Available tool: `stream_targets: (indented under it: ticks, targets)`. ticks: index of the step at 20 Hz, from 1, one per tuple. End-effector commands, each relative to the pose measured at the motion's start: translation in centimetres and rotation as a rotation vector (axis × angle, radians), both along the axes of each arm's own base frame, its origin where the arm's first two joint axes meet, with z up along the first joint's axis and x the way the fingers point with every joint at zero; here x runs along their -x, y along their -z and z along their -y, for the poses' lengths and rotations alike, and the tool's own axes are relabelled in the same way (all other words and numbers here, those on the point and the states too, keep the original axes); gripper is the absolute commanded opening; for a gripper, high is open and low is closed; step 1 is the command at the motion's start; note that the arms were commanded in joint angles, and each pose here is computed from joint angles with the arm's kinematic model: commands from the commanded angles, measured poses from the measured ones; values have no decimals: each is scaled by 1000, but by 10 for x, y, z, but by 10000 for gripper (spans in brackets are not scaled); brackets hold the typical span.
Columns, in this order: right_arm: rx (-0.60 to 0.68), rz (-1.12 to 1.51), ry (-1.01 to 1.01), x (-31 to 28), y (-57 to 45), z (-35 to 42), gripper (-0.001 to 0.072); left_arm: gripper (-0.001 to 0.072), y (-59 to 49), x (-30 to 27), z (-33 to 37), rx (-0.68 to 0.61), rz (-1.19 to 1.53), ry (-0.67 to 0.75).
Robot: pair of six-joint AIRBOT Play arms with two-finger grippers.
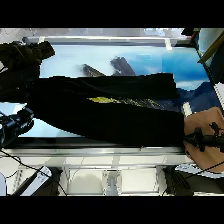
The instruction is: Fold the clothes and pants, and hang the long-sleeved shirts on hangers.
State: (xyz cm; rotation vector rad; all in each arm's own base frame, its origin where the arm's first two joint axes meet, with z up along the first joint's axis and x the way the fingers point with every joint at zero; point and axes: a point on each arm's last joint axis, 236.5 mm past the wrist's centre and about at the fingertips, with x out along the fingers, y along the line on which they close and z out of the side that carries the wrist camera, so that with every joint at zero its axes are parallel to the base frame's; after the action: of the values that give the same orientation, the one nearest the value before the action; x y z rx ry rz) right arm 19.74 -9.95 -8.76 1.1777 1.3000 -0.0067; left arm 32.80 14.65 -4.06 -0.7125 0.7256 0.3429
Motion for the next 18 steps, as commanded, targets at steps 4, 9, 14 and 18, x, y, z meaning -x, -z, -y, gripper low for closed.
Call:
stream_targets:
  ticks: [4, 9, 14, 18]
  targets:
    - [127, 282, -24, -44, -98, 19, 9, 18, -76, 3, -20, -249, 36, 69]
    - [439, 416, -24, -54, -200, 40, 8, 18, -169, 0, 1, -313, 122, 169]
    - [649, 462, -53, -50, -259, 51, 7, 18, -192, 41, -8, -410, -2, 119]
    - [639, 537, 5, -68, -280, 50, 7, 18, -199, 75, -14, -473, -77, 54]
